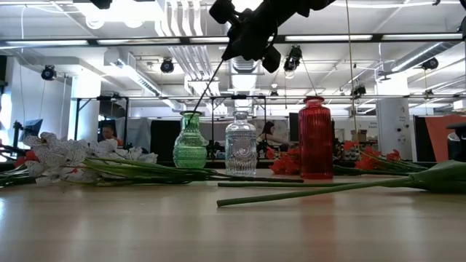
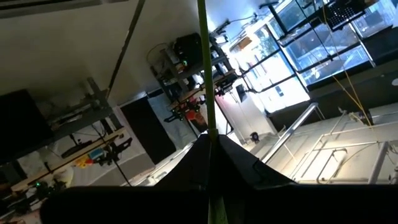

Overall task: Sort flowers into vase by color
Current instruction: Put the center black tulip into the green vase

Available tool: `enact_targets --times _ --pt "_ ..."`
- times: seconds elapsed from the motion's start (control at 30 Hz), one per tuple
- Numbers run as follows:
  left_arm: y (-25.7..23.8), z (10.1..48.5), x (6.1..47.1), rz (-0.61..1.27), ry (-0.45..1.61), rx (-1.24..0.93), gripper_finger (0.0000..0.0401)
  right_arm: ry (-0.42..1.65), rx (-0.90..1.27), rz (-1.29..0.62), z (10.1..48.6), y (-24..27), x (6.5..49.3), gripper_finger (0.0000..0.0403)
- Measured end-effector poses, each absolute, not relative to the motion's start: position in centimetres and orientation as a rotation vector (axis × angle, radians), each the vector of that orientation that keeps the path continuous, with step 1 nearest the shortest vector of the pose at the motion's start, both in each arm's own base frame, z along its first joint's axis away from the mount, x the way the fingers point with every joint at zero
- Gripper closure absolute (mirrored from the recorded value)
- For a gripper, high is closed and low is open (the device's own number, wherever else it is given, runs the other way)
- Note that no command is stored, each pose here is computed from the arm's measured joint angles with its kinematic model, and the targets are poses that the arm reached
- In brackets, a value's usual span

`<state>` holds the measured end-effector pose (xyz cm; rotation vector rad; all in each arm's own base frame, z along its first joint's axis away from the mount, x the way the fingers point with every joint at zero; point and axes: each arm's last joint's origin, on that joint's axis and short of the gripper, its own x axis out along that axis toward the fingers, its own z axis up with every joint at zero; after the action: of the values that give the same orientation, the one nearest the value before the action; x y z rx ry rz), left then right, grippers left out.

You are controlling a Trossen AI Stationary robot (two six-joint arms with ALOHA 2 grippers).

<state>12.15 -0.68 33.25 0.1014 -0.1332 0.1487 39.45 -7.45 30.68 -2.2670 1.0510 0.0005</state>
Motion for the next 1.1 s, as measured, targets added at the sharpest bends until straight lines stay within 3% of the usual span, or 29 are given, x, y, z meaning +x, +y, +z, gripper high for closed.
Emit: enact_targets --times 1.1 --pt "-0.9 32.4 13.7 0.147 -0.043 0.233 0.0074 1.060 -2.263 0.000 30.7 -7.7 39.4 0.0390"
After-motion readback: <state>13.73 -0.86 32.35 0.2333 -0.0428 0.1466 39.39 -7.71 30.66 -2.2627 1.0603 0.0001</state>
